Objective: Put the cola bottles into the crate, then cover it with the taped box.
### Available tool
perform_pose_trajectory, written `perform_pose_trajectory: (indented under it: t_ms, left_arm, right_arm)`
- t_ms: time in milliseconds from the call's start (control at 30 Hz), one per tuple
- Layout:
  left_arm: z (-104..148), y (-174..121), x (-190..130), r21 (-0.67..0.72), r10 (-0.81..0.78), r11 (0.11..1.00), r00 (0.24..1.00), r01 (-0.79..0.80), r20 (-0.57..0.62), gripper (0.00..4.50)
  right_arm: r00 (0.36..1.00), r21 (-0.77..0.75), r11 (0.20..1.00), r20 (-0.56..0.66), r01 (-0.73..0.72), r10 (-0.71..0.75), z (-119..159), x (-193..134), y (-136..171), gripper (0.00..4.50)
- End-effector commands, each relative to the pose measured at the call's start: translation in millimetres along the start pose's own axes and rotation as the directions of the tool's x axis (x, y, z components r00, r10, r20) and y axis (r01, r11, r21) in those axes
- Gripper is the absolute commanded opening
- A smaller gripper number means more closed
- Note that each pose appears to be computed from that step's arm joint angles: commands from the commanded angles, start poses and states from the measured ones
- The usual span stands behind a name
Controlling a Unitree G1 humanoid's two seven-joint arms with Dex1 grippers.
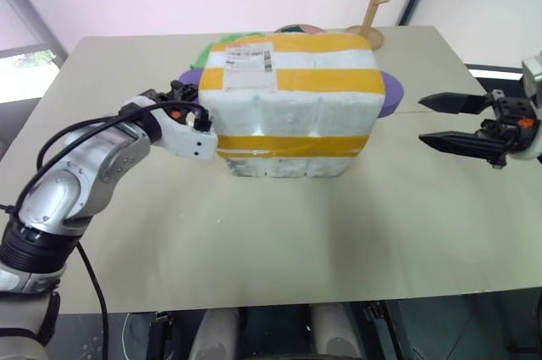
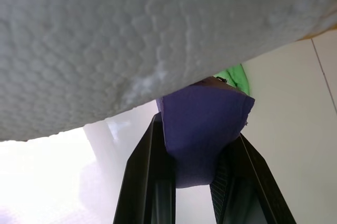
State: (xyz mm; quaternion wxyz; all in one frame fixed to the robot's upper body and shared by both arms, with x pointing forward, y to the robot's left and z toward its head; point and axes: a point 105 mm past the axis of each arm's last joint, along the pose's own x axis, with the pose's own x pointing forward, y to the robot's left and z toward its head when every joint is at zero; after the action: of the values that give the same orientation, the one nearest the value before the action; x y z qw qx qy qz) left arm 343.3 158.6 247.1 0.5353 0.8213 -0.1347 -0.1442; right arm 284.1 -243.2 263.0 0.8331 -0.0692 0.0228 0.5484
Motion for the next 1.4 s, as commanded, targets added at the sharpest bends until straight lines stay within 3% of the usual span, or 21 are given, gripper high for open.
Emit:
perform_pose_trajectory:
  t_ms: [33, 233, 300, 333, 533, 633, 700, 767, 867, 933, 1067, 1200, 1400]
  left_arm:
    - [-2.2, -0.3, -0.3, 0.063, 0.003, 0.998, 1.0, -0.003, -0.003, 0.28]
    - [1.9, -5.5, -2.9, -0.027, -0.006, 1.0, 1.0, 0.006, 0.019, 3.27]
    - [0.9, -3.2, -7.5, -0.113, 0.008, 0.994, 1.0, -0.007, 0.016, 4.34]
    - [1.4, -0.2, -10.4, -0.154, 0.025, 0.988, 0.999, -0.021, 0.022, 4.47]
    - [-14.0, 0.0, -43.2, -0.421, 0.03, 0.907, 0.999, -0.033, -0.015, 4.47]
    - [-26.5, -11.4, -67.9, -0.588, -0.013, 0.809, 1.0, 0.012, 0.003, 4.47]
    - [-44.9, -13.7, -82.5, -0.723, -0.012, 0.691, 1.0, -0.002, -0.015, 4.47]
    - [-47.5, -13.4, -95.5, -0.818, -0.008, 0.573, 0.998, 0.059, 0.066, 4.47]
    - [-57.0, -5.1, -105.9, -0.951, 0.049, 0.281, 0.987, 0.133, 0.153, 4.47]
    - [-57.1, 8.4, -110.0, -0.967, 0.117, 0.08, 0.961, 0.242, 0.251, 4.47]
    - [-73.3, 59.3, -102.8, -0.932, 0.332, -0.133, 0.901, 0.338, 0.28, 4.47]
    - [-72.3, 115.3, -57.1, -0.886, 0.505, -0.212, 0.822, 0.412, 0.262, 4.47]
    - [-24.3, 145.4, 13.7, -0.862, 0.497, -0.139, 0.787, 0.488, 0.365, 4.47]
  right_arm:
    - [1.0, -0.078, 0.997, 0.015, 0.014, -0.013, 16.0, -4.7, 4.3, 4.5]
    - [0.999, -0.071, 0.997, 0.013, 0.031, -0.03, 11.7, -7.1, 3.9, 4.5]
    - [0.999, -0.069, 0.997, 0.008, 0.039, -0.038, 9.1, -7.4, 2.7, 4.5]
    - [0.999, -0.07, 0.997, 0.003, 0.042, -0.042, 7.5, -7.5, 2.1, 4.5]
    - [0.998, -0.059, 0.997, 0.0, 0.057, -0.058, 2.2, -9.2, -2.2, 4.5]
    - [0.998, -0.052, 0.996, -0.008, 0.068, -0.068, -1.8, -11.0, -4.9, 4.5]
    - [0.997, -0.047, 0.996, -0.009, 0.072, -0.072, -3.4, -11.9, -5.8, 4.5]
    - [0.997, -0.042, 0.996, -0.009, 0.074, -0.075, -4.7, -12.9, -6.4, 4.5]
    - [0.997, -0.036, 0.997, -0.013, 0.072, -0.073, -7.5, -14.2, -6.3, 4.5]
    - [0.997, -0.035, 0.997, -0.02, 0.073, -0.074, -10.1, -14.9, -6.2, 4.5]
    - [0.995, -0.027, 0.996, -0.043, 0.087, -0.088, -18.3, -18.3, -6.0, 4.5]
    - [0.992, -0.018, 0.994, -0.056, 0.112, -0.113, -28.2, -22.0, -7.8, 4.5]
    - [0.988, 0.002, 0.99, -0.065, 0.141, -0.14, -46.6, -28.1, -8.9, 4.5]
